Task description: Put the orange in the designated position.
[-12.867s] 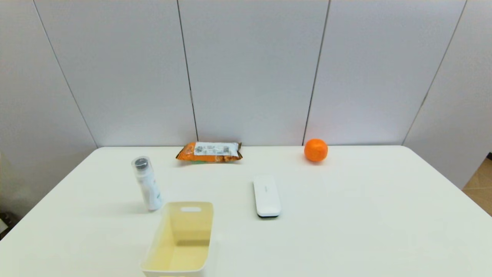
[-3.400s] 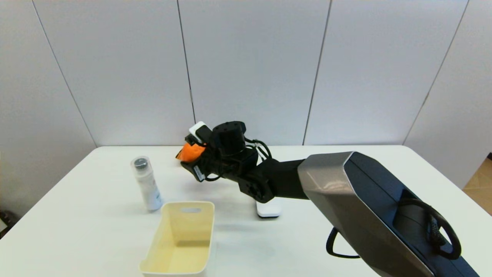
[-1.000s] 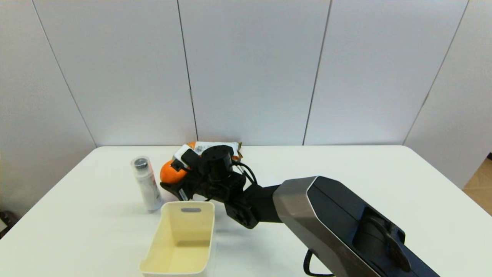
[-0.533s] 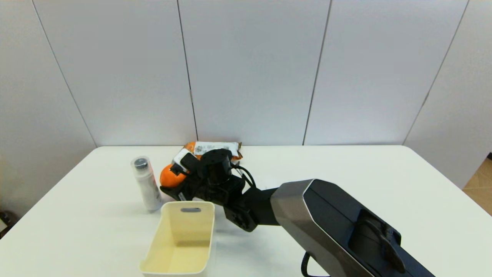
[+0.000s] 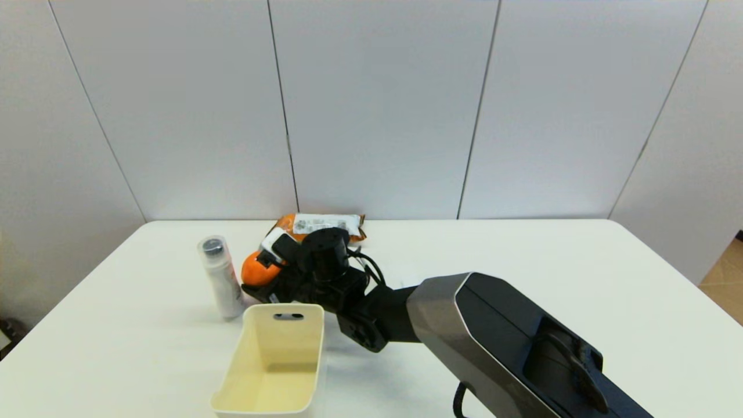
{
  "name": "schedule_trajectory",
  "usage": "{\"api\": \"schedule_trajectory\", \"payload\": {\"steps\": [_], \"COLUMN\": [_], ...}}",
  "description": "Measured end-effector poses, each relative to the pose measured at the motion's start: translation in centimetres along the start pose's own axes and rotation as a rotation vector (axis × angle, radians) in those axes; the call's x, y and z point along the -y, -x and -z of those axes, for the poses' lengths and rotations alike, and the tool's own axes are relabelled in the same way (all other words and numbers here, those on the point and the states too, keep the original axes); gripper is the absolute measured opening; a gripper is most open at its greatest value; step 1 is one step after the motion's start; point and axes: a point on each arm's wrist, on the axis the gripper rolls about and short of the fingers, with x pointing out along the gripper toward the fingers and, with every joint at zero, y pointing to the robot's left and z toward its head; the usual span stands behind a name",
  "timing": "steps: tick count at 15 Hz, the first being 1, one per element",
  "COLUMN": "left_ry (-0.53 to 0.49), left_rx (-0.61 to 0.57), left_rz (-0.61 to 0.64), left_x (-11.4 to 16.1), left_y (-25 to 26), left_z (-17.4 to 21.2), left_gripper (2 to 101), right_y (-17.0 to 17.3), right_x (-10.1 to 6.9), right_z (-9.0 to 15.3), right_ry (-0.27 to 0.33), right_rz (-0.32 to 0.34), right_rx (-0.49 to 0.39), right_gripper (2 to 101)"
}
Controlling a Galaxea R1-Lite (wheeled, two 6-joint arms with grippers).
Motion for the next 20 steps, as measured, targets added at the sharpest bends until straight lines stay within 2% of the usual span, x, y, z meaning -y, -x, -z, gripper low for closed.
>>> {"api": "schedule_trajectory", "payload": {"steps": [20], "left_ry": [0.000], "left_rx": [0.000], "left_rz": [0.000], "left_x": [0.00], "left_y": [0.00], "left_z": [0.00], "left_gripper": [97.9], "right_y": [-0.17], "right_x": [-0.10], "right_z": [0.62], "right_ry": [-0.007], "right_rz": [-0.001], "right_rx": [-0.009], "right_gripper": [66.7]}}
